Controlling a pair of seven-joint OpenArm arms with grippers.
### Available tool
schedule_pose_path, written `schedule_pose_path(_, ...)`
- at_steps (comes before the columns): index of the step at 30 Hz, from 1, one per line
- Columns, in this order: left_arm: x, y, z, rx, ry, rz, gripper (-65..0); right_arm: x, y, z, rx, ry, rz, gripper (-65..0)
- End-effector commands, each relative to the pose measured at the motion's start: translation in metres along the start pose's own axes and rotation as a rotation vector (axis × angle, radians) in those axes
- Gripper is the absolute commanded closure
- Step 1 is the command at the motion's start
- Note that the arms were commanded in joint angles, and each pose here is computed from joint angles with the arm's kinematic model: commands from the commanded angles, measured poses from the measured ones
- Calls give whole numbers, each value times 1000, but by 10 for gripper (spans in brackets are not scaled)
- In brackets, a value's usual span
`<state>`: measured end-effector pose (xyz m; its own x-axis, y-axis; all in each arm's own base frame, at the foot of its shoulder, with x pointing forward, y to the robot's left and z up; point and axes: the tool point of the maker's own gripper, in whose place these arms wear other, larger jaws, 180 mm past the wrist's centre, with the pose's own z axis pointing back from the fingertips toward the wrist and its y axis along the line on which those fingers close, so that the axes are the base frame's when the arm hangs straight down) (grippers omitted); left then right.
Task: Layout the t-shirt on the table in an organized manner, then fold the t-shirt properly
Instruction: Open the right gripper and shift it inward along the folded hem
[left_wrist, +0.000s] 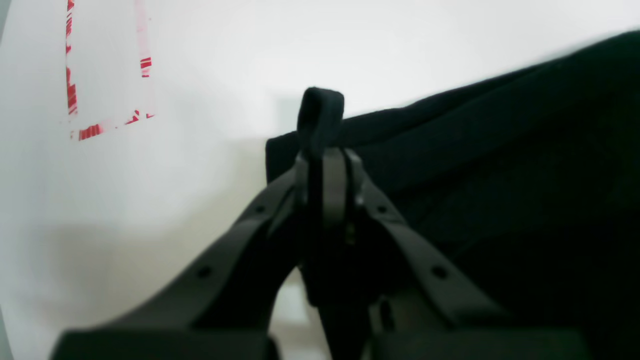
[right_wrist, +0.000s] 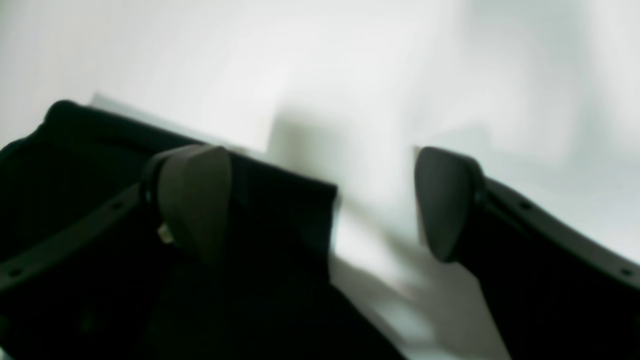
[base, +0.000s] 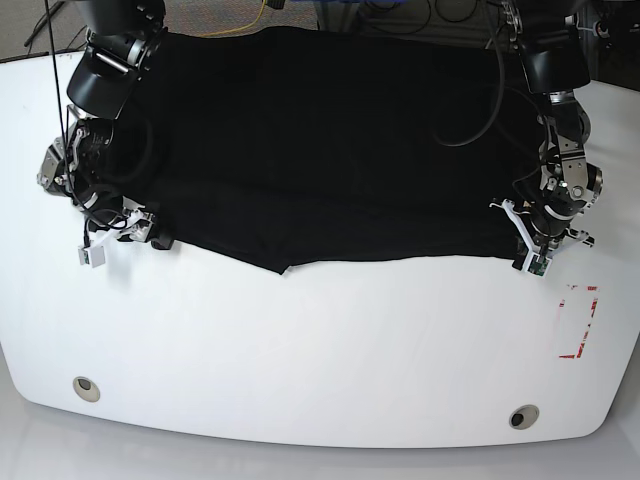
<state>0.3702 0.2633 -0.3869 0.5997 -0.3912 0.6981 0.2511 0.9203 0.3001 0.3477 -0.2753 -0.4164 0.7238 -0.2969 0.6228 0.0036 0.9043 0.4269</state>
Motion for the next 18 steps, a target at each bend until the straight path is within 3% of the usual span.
schedule_pose_path(1, 21, 12, 3, 25, -61, -6, 0, -10, -4, 3, -16, 60, 16, -559)
schedule_pose_path(18, 30, 16, 2, 32, -78, -5, 0, -20, 19, -2, 19, 116, 41, -559)
